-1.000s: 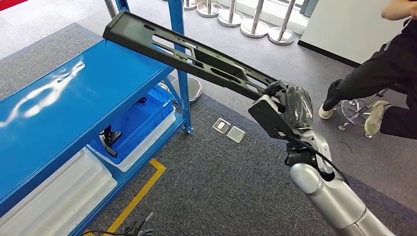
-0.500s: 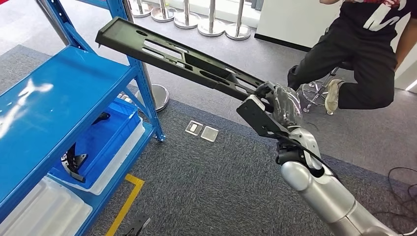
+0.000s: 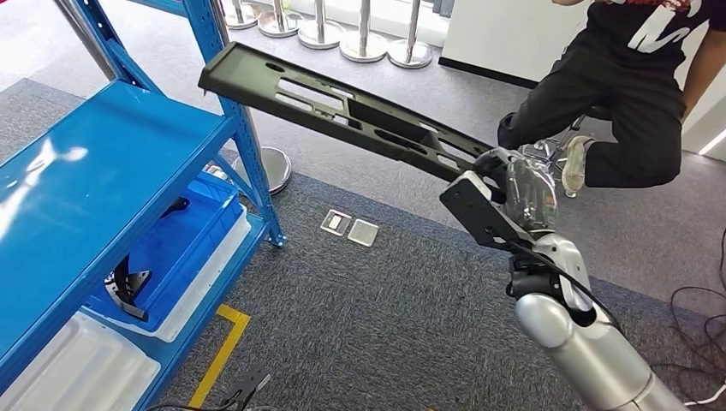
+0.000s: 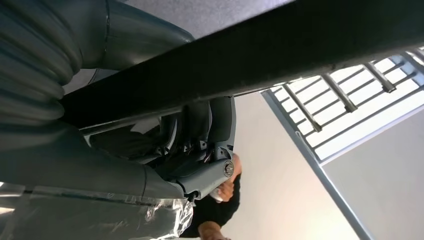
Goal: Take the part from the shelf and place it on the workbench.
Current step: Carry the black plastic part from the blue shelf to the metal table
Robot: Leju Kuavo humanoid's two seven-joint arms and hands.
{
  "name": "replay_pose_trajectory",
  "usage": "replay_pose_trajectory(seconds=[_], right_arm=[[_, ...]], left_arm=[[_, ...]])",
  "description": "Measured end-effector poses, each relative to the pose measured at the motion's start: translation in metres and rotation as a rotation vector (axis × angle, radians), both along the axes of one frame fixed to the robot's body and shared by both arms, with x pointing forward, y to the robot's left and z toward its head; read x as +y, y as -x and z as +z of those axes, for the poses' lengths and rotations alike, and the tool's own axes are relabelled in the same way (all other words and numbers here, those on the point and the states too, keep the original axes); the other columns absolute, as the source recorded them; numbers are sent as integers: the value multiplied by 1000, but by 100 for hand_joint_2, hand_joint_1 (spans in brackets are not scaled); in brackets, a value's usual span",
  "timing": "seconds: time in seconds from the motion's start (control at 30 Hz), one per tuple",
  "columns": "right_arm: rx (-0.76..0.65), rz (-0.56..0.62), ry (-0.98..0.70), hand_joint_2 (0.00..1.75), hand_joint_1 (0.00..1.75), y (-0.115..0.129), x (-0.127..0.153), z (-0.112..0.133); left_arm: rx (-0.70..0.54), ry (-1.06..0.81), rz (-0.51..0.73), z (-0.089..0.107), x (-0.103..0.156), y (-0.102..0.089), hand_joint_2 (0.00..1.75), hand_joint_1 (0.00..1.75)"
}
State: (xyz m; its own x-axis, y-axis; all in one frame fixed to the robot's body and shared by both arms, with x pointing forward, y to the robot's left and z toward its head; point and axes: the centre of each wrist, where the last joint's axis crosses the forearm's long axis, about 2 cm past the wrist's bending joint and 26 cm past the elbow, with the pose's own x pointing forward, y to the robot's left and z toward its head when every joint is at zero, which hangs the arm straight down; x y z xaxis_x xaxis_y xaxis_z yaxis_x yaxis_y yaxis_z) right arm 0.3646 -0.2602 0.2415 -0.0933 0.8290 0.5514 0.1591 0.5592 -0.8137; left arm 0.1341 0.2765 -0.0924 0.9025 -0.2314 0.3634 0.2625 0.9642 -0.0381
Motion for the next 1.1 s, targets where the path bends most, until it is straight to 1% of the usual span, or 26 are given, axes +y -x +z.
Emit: replay_pose_trajectory(seconds=[1.1], right_arm=[[-21, -5, 26, 175, 175, -4, -6, 11]], left_arm=[[-2, 4, 1, -1, -2, 2, 175, 0]])
